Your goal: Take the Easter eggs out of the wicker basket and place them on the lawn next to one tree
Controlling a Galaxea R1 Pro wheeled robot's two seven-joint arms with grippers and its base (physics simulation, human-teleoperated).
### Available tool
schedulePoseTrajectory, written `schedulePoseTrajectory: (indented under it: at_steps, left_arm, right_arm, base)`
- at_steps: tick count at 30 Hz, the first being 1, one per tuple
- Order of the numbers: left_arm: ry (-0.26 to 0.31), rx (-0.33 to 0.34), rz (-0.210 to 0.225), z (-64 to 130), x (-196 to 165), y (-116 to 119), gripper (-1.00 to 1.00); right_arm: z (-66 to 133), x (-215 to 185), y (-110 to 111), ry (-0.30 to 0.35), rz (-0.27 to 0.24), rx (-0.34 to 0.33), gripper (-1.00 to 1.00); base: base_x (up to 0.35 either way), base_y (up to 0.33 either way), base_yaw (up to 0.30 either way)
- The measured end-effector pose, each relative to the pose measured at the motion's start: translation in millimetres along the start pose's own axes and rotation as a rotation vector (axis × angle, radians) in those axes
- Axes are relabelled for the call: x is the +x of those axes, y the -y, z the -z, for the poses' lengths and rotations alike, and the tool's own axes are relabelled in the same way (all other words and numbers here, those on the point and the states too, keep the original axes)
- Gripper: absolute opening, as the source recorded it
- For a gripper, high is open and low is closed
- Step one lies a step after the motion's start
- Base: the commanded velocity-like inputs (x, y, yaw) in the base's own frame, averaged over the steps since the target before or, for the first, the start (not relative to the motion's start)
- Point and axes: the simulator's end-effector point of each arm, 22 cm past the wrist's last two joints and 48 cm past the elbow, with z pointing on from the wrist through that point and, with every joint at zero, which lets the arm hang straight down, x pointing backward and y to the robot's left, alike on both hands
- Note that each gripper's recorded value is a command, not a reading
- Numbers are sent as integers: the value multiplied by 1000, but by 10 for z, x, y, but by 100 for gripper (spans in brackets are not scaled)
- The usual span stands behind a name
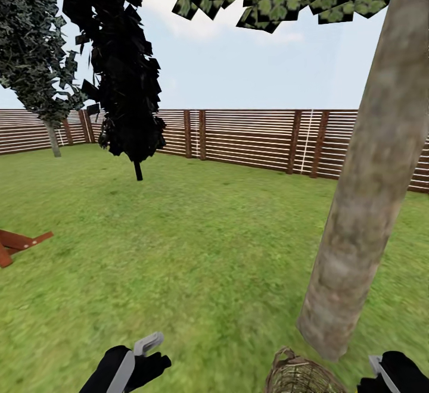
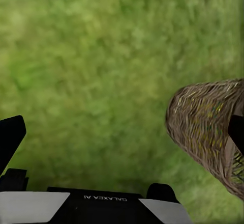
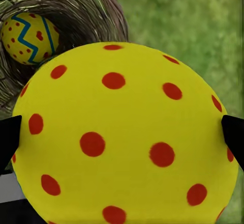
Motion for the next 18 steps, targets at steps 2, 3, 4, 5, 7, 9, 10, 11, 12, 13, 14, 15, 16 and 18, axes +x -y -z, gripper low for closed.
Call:
schedulePoseTrajectory:
  at_steps: [2,3,4,5,7,9,10,11,12,13,14,15,16,18]
  left_arm:
    - [0,0,0,0,0,0,100]
    - [0,0,0,0,-2,1,100]
    - [0,0,0,0,-1,0,100]
    - [0,0,0,0,0,1,100]
    - [-1,1,0,-1,3,8,100]
    - [-1,1,0,-2,4,10,100]
    - [0,1,0,-1,2,6,100]
    - [0,0,0,0,0,4,100]
    - [0,1,0,1,-1,6,100]
    - [1,1,0,2,-1,8,100]
    - [0,1,0,1,2,10,100]
    - [0,1,0,2,0,7,100]
    - [1,1,0,4,-3,7,100]
    - [2,1,0,8,-6,6,100]
  right_arm:
    - [3,-12,14,4,0,1,-100]
    - [3,-8,12,2,1,1,-100]
    - [6,-18,12,5,2,1,-100]
    - [16,-47,4,14,3,1,-100]
    - [42,-129,-1,37,6,2,-100]
    - [57,-269,-67,95,25,-4,-100]
    - [59,-296,-68,108,26,-5,-100]
    - [65,-309,-41,114,20,-5,-100]
    - [72,-322,-17,118,15,-6,-100]
    - [79,-330,17,121,11,-3,-100]
    - [83,-333,38,123,10,-1,-100]
    - [87,-339,48,124,10,0,-100]
    - [90,-342,52,125,9,0,-100]
    - [96,-347,63,127,9,2,-100]
  base:
    - [0,0,-4]
    - [0,0,-1]
    - [0,0,0]
    - [0,0,0]
    - [0,0,0]
    - [0,0,-73]
    - [0,0,-213]
    - [0,0,-251]
    - [0,0,-270]
    - [0,0,-282]
    - [0,0,-287]
    - [0,0,-289]
    - [0,0,-290]
    - [0,0,-285]
